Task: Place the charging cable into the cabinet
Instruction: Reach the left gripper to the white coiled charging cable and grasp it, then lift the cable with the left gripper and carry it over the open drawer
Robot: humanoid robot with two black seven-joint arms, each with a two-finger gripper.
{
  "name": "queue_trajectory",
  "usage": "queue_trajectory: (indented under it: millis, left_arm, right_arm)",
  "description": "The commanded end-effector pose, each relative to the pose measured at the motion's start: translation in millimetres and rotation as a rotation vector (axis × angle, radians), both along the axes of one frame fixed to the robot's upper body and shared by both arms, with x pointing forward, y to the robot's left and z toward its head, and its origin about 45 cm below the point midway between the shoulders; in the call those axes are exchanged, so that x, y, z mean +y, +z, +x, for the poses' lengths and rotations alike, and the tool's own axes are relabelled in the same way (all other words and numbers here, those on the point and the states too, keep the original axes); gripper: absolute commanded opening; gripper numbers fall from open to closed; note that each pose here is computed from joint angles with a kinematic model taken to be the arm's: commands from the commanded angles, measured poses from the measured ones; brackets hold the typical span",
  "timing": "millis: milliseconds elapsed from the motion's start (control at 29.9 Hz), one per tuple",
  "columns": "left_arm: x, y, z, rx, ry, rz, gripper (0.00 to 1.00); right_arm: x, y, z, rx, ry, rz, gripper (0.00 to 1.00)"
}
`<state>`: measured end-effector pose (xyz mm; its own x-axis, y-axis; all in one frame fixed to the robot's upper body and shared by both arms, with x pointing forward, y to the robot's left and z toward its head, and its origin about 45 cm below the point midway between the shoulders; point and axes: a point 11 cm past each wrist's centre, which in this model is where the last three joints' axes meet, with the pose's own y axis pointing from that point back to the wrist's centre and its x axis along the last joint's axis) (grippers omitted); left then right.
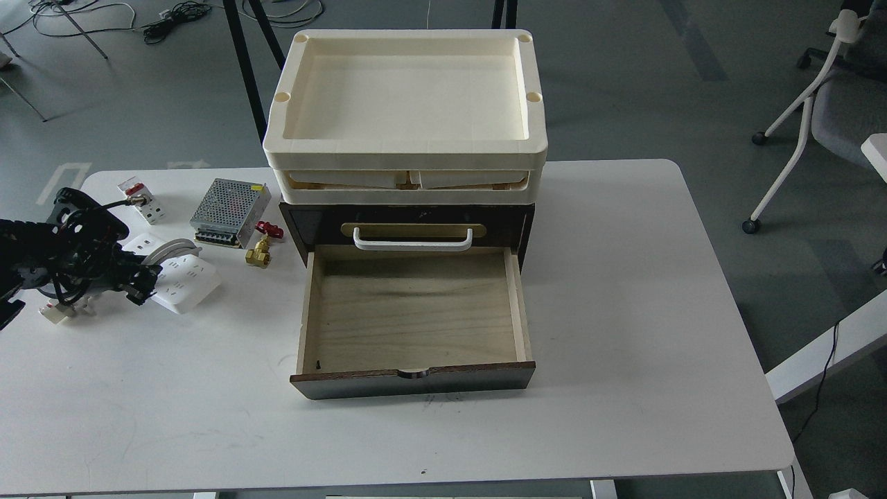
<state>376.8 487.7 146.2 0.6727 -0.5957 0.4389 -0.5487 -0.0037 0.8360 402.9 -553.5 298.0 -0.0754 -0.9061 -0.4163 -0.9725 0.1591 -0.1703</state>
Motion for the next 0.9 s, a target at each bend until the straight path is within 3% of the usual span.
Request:
queue_trajectory:
  millis: [0, 368, 603, 870]
  left_arm:
    - [-2.8, 2.7, 3.2, -0.008, -0.007, -0.003, 0.01]
    - [6.1, 33.5, 16.8, -0.069, -0.006, 0.011, 0.01]
    - [18.3, 101.3, -1.5, -0.121, -0.034, -0.029, 0.01]
    - [5.4, 180.7, -55.7, -0.153, 0.047, -0.253, 0.0]
  right_arm:
    - [-0.7, -0.3, -0.3, 0.0, -0.003, 0.0, 1.0]
    - [-2.6, -3.0, -2.5, 0.008, -0.007, -0.002, 1.0]
    - [-2.8, -2.7, -2.6, 0.004, -0.009, -0.001, 1.0]
    - [-4.0, 0.2, -3.4, -0.022, -0.021, -0.003, 1.0]
